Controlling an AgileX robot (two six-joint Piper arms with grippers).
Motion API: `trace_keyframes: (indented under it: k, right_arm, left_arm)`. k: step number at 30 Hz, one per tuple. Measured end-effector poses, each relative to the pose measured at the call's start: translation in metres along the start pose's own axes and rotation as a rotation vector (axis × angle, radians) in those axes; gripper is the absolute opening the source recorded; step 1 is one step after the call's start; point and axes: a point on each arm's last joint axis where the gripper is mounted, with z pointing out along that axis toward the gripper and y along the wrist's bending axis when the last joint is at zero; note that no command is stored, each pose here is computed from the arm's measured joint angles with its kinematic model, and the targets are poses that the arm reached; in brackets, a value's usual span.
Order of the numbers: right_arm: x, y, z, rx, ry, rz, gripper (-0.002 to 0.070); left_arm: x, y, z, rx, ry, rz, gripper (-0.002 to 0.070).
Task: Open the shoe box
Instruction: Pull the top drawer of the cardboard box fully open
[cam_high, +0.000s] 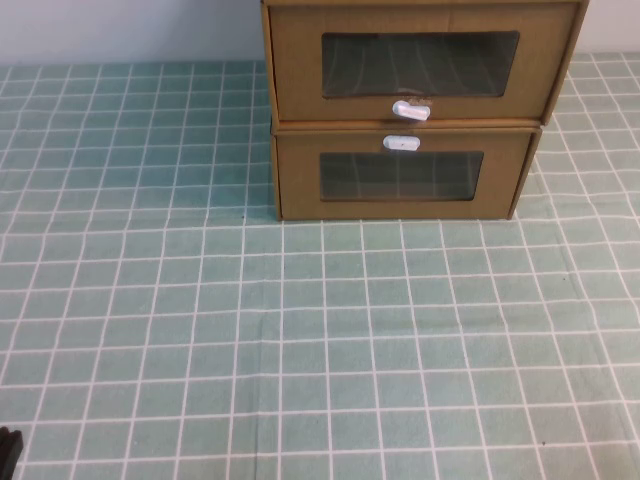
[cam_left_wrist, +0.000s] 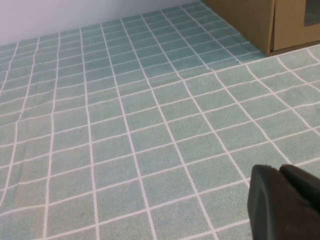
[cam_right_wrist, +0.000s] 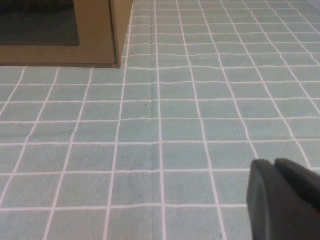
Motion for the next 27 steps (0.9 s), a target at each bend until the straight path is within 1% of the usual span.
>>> trace_keyframes:
  k: [6, 15, 27]
  right_arm:
    - [-0.003, -0.001, 0.0, 0.007, -0.032, 0.0, -0.0013]
    - [-0.015, -0.003, -0.001, 0.034, -0.167, 0.0, -0.0013]
    - [-0.016, -0.003, -0.001, 0.036, -0.174, 0.0, -0.0013]
  left_arm:
    - [0.0, 0.0, 0.0, 0.0, -0.002, 0.0, -0.0005]
    - [-0.002, 0.0, 0.0, -0.004, -0.023, 0.0, -0.0005]
    - [-0.003, 0.0, 0.0, -0.005, -0.029, 0.0, -0.0005]
